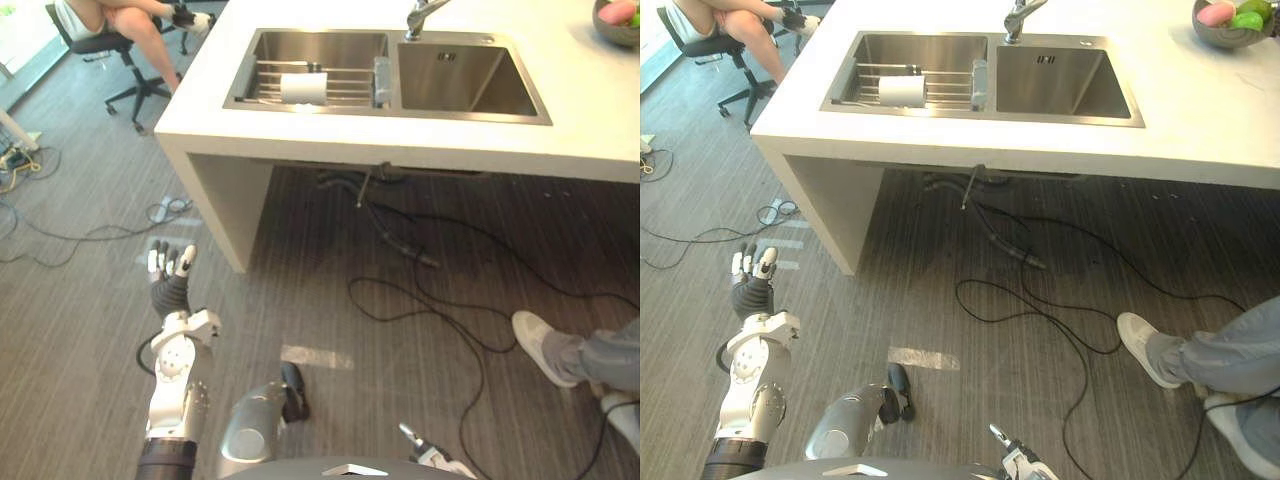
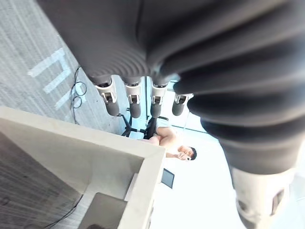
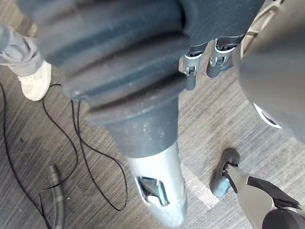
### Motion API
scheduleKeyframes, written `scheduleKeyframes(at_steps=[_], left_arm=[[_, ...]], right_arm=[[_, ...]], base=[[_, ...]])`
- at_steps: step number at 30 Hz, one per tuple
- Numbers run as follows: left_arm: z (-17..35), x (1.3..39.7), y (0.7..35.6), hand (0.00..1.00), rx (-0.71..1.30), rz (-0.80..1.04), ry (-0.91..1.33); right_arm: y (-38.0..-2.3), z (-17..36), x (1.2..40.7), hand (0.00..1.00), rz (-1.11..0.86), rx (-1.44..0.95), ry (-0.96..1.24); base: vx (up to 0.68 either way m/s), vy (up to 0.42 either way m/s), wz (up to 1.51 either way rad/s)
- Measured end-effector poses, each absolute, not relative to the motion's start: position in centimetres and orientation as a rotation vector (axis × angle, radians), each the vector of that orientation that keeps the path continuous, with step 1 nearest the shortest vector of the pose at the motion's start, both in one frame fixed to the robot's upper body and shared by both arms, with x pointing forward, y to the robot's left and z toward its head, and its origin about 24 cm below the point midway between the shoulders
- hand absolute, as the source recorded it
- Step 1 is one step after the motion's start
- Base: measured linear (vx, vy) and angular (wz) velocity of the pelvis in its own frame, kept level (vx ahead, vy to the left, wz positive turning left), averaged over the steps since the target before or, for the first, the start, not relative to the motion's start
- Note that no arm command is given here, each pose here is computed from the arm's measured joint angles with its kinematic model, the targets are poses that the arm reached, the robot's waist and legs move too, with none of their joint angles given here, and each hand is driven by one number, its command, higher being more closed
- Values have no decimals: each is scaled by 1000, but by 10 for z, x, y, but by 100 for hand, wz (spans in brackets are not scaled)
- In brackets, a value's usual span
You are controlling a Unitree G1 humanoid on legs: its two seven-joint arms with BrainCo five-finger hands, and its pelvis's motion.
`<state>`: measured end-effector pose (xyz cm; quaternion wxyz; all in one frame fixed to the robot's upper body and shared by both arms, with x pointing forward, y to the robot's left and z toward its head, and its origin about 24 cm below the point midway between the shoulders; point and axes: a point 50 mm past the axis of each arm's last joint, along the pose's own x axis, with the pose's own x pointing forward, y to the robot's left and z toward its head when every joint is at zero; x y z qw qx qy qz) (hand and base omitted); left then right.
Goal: Walk over to the sink, pick up the cup, carry it to the dishwasher, place the cup inside the dishwasher, then close the dishwasher door
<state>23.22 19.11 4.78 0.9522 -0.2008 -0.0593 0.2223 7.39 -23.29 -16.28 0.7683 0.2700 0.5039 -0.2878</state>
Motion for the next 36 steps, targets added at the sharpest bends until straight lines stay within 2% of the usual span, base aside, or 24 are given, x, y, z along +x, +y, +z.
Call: scheduleKeyframes(at_steps=[3,10,12,13,15,17,24,30,33,36], left_arm=[[70,231,190,0,-396,432,-221],[81,232,189,0,-390,402,-281],[87,241,184,0,-364,338,-297],[84,247,182,0,-343,301,-282],[78,244,187,0,-365,312,-257],[68,234,191,0,-378,349,-227],[57,234,164,0,-371,255,-126],[68,232,162,0,-369,213,-174],[90,227,167,0,-383,185,-269],[87,227,168,0,-386,148,-250]], right_arm=[[-244,-160,73,0,-665,582,1043],[-256,-154,81,0,-704,597,959],[-248,-160,63,0,-724,628,1019],[-235,-166,41,0,-763,683,1084],[-209,-174,8,0,-782,748,1201],[-206,-175,-3,0,-782,741,1244],[-214,-174,1,0,-702,705,1266],[-227,-169,12,0,-594,607,1286],[-240,-165,15,0,-598,573,1256],[-240,-165,19,0,-628,618,1224]], base=[[197,208,45],[156,63,43],[114,-31,120],[222,-130,170],[261,-219,114],[128,-221,1],[166,-158,-18],[186,-71,-27],[272,184,-60],[347,264,-49]])
